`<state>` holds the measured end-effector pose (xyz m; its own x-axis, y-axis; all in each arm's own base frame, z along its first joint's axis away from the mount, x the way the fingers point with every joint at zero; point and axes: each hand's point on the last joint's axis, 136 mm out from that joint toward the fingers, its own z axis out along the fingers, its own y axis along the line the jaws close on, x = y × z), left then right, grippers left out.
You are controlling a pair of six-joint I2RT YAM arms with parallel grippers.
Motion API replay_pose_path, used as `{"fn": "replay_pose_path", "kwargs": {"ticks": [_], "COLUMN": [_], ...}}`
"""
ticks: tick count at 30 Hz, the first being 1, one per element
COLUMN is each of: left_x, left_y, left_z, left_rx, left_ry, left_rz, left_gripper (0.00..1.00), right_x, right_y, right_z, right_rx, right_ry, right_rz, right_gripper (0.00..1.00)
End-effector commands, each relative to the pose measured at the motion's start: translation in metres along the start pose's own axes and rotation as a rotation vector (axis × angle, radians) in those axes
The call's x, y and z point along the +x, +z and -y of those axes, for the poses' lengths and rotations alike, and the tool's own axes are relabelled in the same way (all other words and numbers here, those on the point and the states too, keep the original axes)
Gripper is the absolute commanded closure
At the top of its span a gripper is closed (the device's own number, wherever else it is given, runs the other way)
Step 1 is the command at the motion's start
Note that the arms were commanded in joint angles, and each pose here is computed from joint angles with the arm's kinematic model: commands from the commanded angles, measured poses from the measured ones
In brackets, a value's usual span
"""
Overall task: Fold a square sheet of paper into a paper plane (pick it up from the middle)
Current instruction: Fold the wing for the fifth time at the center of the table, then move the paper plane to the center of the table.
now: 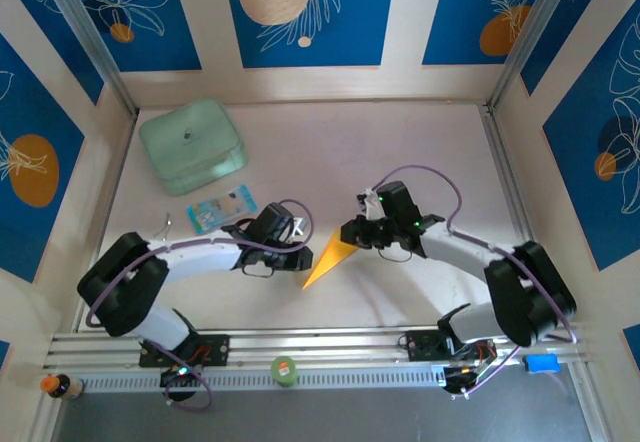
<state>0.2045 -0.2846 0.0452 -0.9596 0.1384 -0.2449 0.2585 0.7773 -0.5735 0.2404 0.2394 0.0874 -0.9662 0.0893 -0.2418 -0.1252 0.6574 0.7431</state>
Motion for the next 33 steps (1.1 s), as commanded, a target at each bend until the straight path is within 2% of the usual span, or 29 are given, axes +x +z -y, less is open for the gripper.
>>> {"fn": "replay_pose_path", "kwargs": {"ticks": [1,5,21,33], "left_x": [-0.012,-0.015,-0.007,-0.001], "left_y": [0.002,0.009,0.028,0.027], "left_z": [0.012,0.011,0.006,0.008], "left_rx": [0.056,0.072,0.100,0.127], "left_ry": [0.016,0.021,0.021,0.016], "left_rz": [-0.005,-0.039,-0.148,-0.171], "left_gripper": [0.73,0.72,0.70,0.71], "right_x": [0.019,0.035,0.055,0.058], "right_y": [-0.006,-0.009,0.017,0.026], "right_z": [0.028,0.035,0.034,0.042], "right_rx": [0.077,0.069,0.084,0.124], "right_ry": [0.142,0.211,0.254,0.270], "right_rz": [0.016,0.007,-0.137,-0.159], "right_gripper": [0.82,0.76,0.76,0.80]}}
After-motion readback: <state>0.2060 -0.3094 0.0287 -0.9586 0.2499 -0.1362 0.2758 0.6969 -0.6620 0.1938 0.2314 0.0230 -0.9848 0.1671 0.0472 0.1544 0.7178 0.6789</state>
